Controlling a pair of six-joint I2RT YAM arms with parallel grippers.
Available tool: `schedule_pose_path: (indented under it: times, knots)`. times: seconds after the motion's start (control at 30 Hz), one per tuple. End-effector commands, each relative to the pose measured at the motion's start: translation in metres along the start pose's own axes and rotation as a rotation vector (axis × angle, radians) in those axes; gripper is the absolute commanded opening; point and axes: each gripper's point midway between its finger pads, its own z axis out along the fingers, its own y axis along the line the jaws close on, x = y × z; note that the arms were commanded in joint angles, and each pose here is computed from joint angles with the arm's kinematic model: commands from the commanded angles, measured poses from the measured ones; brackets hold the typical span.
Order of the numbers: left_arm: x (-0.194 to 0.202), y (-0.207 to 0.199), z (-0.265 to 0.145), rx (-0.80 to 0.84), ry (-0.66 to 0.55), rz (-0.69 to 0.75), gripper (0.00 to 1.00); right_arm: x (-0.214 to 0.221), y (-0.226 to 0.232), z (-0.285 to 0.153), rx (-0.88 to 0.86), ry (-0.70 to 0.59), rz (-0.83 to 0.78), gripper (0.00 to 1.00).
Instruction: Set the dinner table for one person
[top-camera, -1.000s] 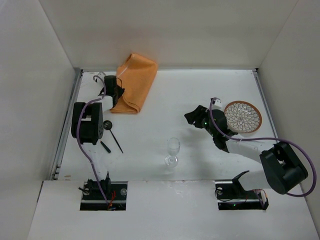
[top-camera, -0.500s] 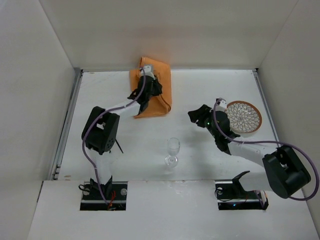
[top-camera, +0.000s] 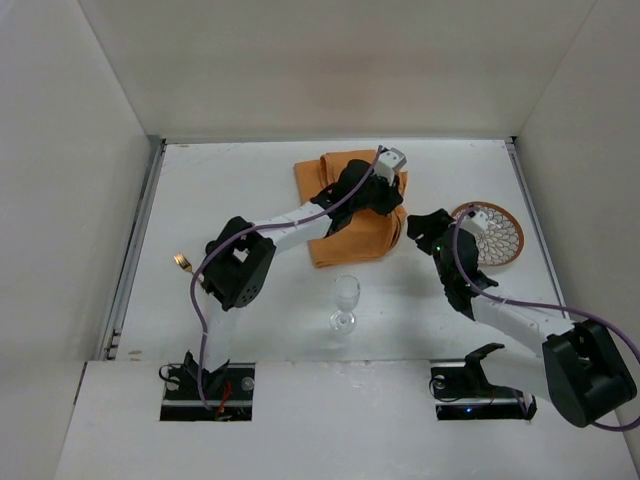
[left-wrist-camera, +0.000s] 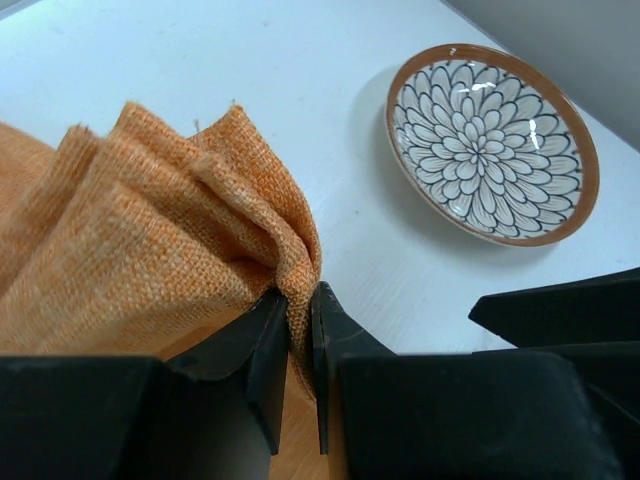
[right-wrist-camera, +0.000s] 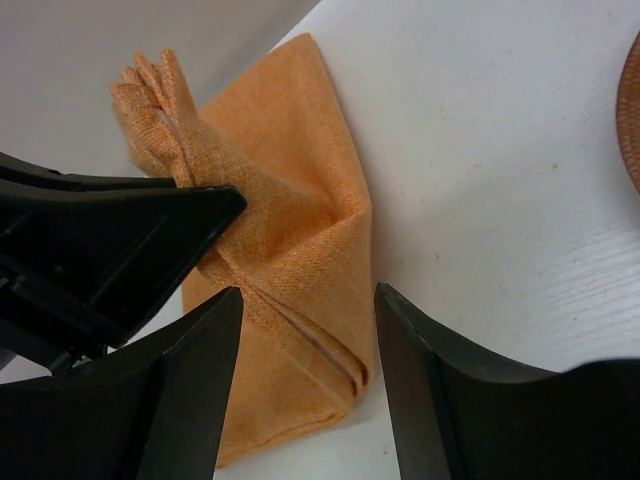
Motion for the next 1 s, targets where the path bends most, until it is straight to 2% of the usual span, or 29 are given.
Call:
schedule_pose_path:
  times: [0.0, 0.1, 0.2, 0.27, 0.33, 0.43, 0.5, 0.6, 0.67, 0.73, 0.8, 0.97]
  knots:
    - [-0.041, -0.023, 0.002, 0.138, -0.065, 0.051, 0.11, -0.012, -0.01, 0.0, 0.051, -0.058, 0.024, 0.61]
    - [-0.037, -0.033, 0.009, 0.187, -0.026, 0.049, 0.2, -0.013, -0.015, 0.001, 0.071, -0.058, 0.014, 0.61]
    - [-0.043, -0.011, 0.003, 0.084, -0.047, 0.04, 0.47, -0.014, -0.01, 0.0, 0.051, -0.054, 0.003, 0.66]
    - [-0.055, 0.007, -0.01, 0.012, -0.097, 0.021, 0.6, -0.02, -0.006, -0.002, 0.038, -0.072, -0.019, 0.68]
    - [-0.071, 0.029, -0.033, -0.079, -0.147, -0.021, 0.68, -0.024, -0.005, -0.003, 0.04, -0.09, -0.032, 0.69]
    - [-0.084, 0.067, -0.074, -0.215, -0.216, -0.124, 0.7, -0.022, 0.0, -0.002, 0.028, -0.078, -0.056, 0.69]
    - [-0.075, 0.102, -0.102, -0.339, -0.245, -0.244, 0.7, -0.019, 0.002, -0.001, 0.024, -0.072, -0.071, 0.69]
    - [-0.038, 0.154, -0.14, -0.524, -0.251, -0.427, 0.68, -0.016, 0.009, 0.001, 0.005, -0.058, -0.102, 0.65]
    - [-0.008, 0.18, -0.159, -0.611, -0.248, -0.532, 0.67, -0.013, 0.016, 0.002, -0.011, -0.045, -0.141, 0.55]
    - [0.022, 0.2, -0.168, -0.673, -0.22, -0.62, 0.65, -0.006, 0.021, 0.007, -0.019, -0.019, -0.188, 0.52]
    - [0.047, 0.213, -0.17, -0.706, -0.194, -0.698, 0.64, 0.007, 0.03, 0.01, -0.043, 0.024, -0.245, 0.54]
    - [0.082, 0.213, -0.155, -0.676, -0.107, -0.759, 0.62, 0.041, 0.053, 0.014, -0.111, 0.164, -0.371, 0.74]
